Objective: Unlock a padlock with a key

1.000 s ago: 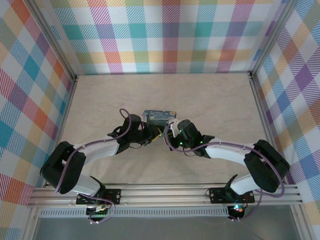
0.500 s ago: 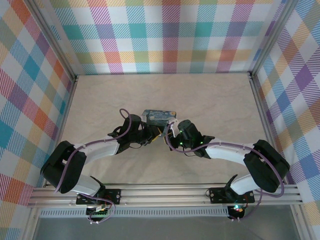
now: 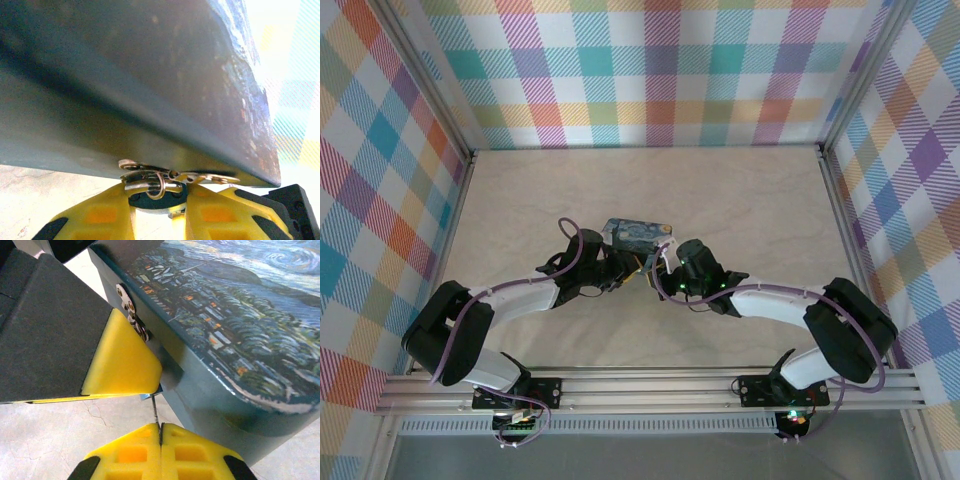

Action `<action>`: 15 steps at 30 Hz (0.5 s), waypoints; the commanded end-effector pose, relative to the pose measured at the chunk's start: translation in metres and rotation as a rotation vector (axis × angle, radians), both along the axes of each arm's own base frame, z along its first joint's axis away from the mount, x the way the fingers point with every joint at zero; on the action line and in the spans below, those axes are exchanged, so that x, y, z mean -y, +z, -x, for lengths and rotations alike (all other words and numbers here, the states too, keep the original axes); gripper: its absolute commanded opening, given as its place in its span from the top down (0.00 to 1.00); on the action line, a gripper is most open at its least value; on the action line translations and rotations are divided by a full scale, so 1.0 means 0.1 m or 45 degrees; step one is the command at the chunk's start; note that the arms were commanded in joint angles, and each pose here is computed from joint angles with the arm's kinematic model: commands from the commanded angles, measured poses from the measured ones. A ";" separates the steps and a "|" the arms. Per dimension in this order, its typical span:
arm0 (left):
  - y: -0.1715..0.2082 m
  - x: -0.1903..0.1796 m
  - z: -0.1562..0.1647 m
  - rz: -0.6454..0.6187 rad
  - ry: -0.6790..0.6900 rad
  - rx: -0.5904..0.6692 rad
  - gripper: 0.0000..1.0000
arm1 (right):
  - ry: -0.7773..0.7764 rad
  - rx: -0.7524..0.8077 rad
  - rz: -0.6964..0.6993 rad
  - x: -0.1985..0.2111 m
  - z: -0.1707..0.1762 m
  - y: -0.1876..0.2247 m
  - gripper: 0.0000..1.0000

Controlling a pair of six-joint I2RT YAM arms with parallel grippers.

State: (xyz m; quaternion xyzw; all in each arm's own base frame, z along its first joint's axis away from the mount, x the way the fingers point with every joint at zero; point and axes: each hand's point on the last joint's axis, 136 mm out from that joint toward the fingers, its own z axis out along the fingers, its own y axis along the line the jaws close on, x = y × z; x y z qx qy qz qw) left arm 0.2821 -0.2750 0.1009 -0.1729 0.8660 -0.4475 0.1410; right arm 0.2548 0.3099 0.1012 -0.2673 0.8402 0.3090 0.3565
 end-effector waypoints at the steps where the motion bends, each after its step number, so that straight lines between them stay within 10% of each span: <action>1: 0.06 0.11 0.04 0.059 -0.022 -0.018 0.84 | 0.027 0.063 -0.113 -0.13 -0.04 0.18 1.00; 15: 0.04 0.13 0.05 0.058 -0.022 -0.038 0.85 | 0.030 0.083 -0.170 -0.17 -0.06 0.21 1.00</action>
